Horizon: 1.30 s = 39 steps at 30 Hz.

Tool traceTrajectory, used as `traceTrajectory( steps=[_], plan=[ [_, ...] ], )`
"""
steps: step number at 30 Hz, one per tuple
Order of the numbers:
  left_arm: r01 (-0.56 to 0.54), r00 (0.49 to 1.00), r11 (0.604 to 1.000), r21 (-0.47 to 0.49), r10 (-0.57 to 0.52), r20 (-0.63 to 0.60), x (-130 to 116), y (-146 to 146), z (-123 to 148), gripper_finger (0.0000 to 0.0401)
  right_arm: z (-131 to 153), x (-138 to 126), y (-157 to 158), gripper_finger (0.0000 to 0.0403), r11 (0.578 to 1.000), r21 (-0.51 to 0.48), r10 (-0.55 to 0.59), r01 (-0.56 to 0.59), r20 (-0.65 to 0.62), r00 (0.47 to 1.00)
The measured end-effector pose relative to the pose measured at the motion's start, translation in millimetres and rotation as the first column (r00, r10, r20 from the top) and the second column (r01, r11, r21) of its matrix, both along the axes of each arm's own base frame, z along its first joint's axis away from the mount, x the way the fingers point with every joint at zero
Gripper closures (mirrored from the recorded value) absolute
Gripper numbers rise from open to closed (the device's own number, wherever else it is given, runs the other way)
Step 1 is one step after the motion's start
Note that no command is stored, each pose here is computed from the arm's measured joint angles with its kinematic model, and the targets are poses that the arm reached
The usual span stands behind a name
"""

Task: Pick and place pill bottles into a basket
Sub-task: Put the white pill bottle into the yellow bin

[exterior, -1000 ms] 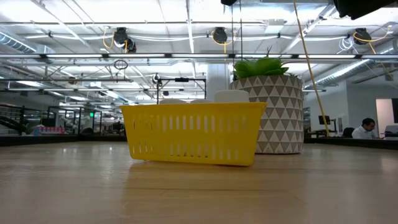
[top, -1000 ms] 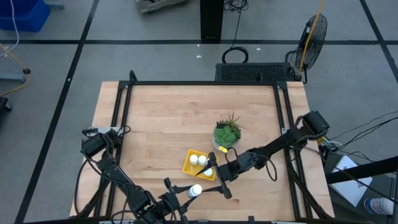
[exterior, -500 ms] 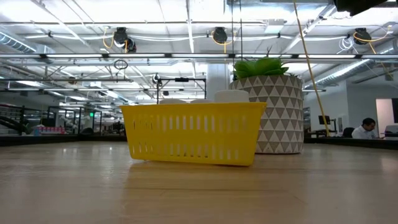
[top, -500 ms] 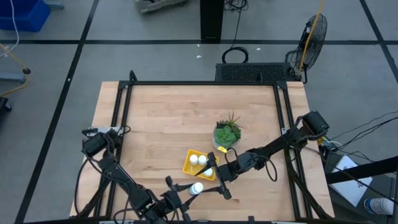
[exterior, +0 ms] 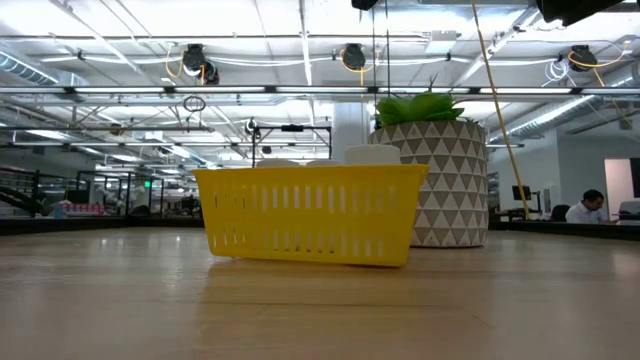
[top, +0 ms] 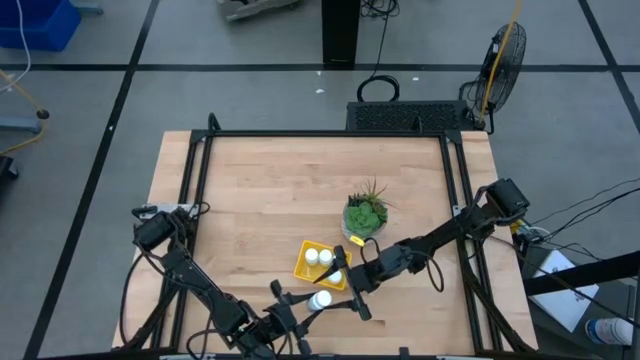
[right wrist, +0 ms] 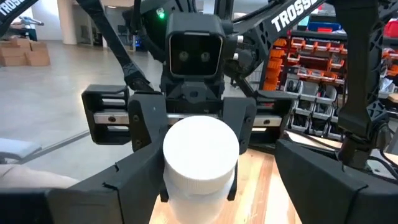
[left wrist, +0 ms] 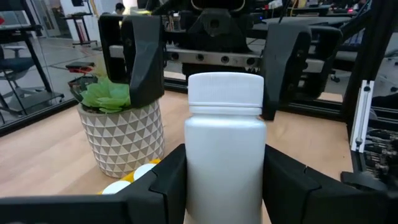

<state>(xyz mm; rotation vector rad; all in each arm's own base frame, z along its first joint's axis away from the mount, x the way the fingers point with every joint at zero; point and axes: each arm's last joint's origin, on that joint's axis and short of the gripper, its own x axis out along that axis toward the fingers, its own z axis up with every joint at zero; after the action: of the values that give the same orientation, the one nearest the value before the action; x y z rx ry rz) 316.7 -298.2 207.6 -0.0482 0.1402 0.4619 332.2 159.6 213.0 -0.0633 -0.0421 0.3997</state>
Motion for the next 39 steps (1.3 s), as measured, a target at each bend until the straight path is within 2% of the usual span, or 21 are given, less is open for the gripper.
traceTrajectory(
  steps=[9,17,22,32,39],
  plan=[
    [0.033,0.999,0.999,-0.018,-0.033,-0.009,0.4,-0.9,-0.4,0.0225,1.0,-3.0,-1.0,0.011,1.0,0.004,0.005,-0.005,-0.069,0.998],
    [0.044,0.999,0.999,-0.018,-0.044,-0.019,0.1,-1.1,-1.2,0.0237,8.7,-7.1,-2.5,0.011,1.0,0.024,0.008,-0.006,-0.09,0.996],
    [0.061,0.998,0.998,-0.025,-0.061,-0.027,0.9,-0.8,-1.9,0.0231,8.1,-4.9,-0.8,0.011,0.999,0.034,0.022,-0.017,-0.158,0.987],
    [0.07,0.997,0.997,-0.03,-0.07,-0.031,1.2,-0.9,-2.0,0.0238,26.7,7.4,8.1,0.011,0.999,-0.032,0.021,-0.032,-0.294,0.956],
    [0.082,0.996,0.996,-0.037,-0.083,-0.035,1.3,-1.2,-2.3,0.0239,45.3,2.6,7.6,0.011,0.999,-0.036,0.02,-0.032,-0.312,0.95]
  ],
)
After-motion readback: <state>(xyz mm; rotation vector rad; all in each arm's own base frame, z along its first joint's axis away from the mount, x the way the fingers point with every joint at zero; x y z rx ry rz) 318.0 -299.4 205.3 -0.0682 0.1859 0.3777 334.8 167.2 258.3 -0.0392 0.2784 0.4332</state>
